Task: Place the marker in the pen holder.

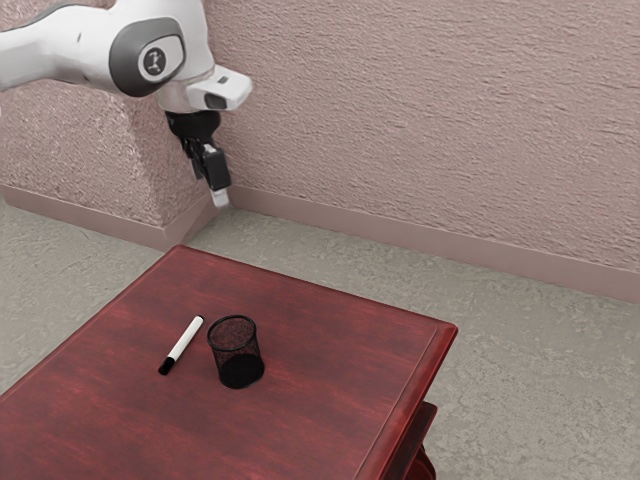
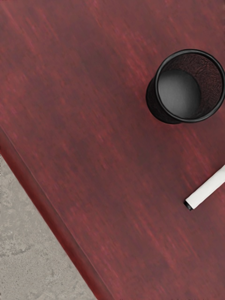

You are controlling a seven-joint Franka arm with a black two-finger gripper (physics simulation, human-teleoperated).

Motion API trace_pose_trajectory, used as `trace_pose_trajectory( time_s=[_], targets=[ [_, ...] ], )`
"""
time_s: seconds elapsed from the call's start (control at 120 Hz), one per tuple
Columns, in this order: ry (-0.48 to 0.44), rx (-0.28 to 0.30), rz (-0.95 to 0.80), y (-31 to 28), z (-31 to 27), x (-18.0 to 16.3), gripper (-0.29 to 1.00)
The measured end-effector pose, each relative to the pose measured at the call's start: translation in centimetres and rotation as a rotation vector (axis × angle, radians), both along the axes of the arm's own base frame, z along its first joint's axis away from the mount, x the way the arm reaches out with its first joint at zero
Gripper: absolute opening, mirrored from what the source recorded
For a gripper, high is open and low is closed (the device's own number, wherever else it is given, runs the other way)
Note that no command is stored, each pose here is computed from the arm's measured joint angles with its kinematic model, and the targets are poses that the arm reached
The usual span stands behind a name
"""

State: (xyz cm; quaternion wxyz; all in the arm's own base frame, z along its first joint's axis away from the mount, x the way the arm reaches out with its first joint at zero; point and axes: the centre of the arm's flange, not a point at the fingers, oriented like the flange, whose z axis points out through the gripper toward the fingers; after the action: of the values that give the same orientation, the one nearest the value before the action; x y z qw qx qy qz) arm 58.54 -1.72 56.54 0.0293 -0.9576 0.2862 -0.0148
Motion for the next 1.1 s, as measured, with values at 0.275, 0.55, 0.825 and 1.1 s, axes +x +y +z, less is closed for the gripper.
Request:
trace_pose_trajectory(
  time_s=[0.275,0.55,0.825,1.1],
  targets=[
    [-0.005,0.005,-0.086,0.4,-0.3,0.2,0.70],
    [0.049,-0.021,0.115,5.4,-9.0,-1.3,0.70],
    [0.019,-0.032,0.276,8.5,-12.7,-1.5,0.70],
    [-0.019,-0.030,0.502,10.1,-20.2,-0.7,0.49]
  ],
)
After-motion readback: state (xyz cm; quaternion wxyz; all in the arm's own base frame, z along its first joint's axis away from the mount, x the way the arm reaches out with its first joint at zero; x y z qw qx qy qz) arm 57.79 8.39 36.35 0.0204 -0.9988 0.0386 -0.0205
